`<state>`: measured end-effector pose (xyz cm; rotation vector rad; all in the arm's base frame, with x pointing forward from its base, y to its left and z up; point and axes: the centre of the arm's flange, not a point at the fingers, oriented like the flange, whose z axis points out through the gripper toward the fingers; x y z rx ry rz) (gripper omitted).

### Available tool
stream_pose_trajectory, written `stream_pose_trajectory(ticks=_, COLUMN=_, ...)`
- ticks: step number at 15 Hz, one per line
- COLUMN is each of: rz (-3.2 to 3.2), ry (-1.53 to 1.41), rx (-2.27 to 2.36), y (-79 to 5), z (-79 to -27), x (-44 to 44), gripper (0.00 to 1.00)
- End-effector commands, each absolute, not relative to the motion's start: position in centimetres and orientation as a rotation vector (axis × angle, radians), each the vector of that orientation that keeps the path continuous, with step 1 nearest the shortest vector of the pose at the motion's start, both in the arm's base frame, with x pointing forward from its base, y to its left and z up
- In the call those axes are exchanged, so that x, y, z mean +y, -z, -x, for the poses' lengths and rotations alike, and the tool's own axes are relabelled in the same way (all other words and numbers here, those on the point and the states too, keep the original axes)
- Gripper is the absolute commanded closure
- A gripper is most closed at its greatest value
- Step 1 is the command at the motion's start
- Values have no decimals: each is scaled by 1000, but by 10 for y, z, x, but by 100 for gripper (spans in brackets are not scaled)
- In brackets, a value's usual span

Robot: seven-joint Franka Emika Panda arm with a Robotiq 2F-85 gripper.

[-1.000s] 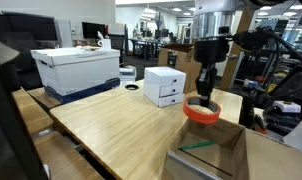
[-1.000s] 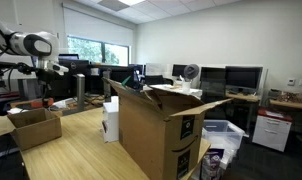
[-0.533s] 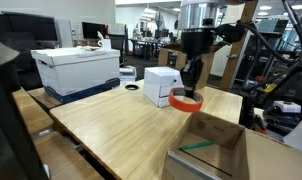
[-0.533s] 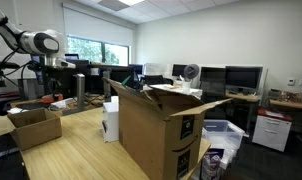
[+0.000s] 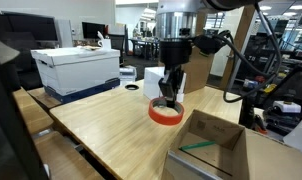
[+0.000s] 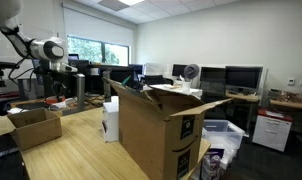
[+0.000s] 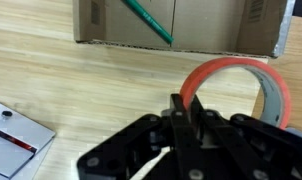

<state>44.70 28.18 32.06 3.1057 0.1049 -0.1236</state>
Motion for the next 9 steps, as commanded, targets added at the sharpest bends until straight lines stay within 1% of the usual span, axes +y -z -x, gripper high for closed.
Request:
stream_pose_trajectory(ticks=1, rz=-3098, ry=94, rx=149, y=-304, z=-469, x=295, gripper=94)
stream_pose_trajectory(ticks=9, rz=-3070, ry=67, rx=146, y=-277, z=-502, x=291, gripper=94)
